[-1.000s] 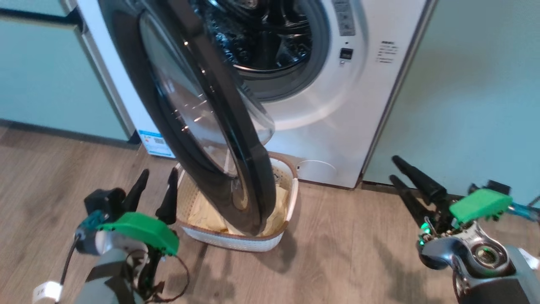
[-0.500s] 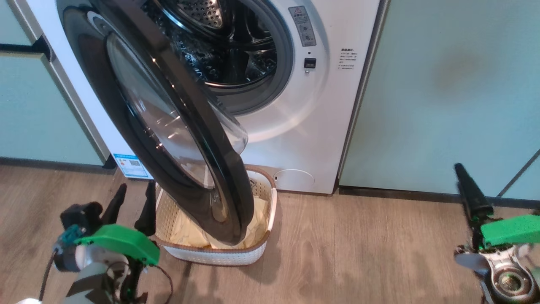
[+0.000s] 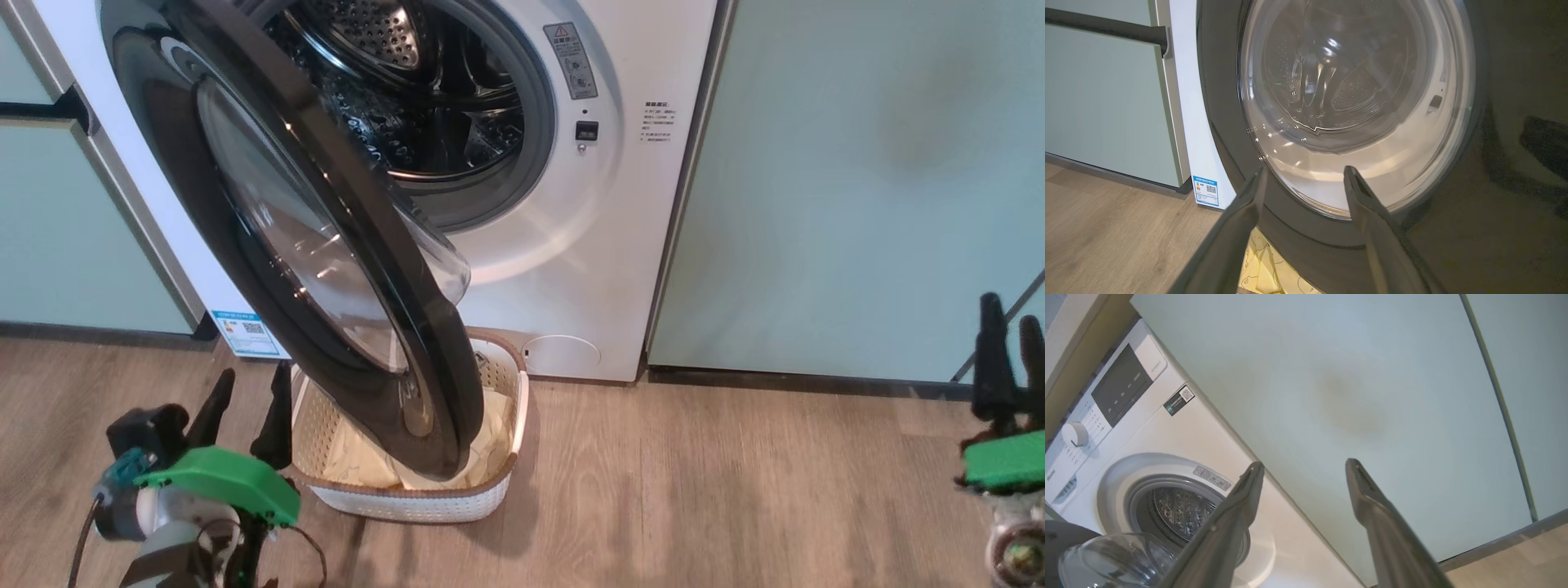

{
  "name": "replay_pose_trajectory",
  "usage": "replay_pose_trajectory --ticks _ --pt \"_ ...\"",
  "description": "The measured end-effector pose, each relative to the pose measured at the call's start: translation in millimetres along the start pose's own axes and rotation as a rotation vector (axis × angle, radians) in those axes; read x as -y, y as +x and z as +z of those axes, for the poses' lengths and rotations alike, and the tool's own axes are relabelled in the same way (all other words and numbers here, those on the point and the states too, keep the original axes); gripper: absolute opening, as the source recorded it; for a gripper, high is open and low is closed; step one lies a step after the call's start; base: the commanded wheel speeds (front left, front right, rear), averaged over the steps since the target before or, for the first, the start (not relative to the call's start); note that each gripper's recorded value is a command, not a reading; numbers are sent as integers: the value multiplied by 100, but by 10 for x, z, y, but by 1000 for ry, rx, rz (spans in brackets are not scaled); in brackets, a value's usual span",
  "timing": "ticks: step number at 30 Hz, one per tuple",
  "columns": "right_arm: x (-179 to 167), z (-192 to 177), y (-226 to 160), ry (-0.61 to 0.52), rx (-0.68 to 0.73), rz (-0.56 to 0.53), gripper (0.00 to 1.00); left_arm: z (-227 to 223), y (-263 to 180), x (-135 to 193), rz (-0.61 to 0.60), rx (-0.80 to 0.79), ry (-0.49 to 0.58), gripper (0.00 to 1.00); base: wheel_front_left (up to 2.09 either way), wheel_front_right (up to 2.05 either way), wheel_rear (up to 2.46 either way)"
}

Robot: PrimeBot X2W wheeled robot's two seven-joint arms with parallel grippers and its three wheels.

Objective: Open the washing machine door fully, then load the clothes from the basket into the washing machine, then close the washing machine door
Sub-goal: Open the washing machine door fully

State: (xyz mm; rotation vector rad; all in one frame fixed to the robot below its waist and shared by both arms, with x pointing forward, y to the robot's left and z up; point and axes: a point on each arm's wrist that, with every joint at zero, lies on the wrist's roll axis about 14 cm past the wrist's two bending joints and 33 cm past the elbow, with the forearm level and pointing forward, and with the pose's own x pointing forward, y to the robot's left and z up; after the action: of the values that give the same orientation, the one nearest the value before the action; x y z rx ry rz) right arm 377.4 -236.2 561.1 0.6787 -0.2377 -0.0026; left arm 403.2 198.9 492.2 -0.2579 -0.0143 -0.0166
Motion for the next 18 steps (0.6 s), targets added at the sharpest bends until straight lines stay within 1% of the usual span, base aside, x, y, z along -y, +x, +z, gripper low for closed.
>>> replay_pose_trajectory --ticks 6,10,14,18 --pt "-7 -106 -179 -169 -14 4 100 2 1 -5 1 1 0 100 0 0 0" --pt "-28 -143 -226 -304 -35 31 100 -4 -2 -18 5 0 0 100 0 0 0" --pt "-7 -230 -301 -367 -63 29 100 -7 -2 -20 5 -1 1 100 0 0 0" --pt "52 -333 -403 -386 -98 12 100 -10 6 -11 2 -2 1 100 0 0 0"
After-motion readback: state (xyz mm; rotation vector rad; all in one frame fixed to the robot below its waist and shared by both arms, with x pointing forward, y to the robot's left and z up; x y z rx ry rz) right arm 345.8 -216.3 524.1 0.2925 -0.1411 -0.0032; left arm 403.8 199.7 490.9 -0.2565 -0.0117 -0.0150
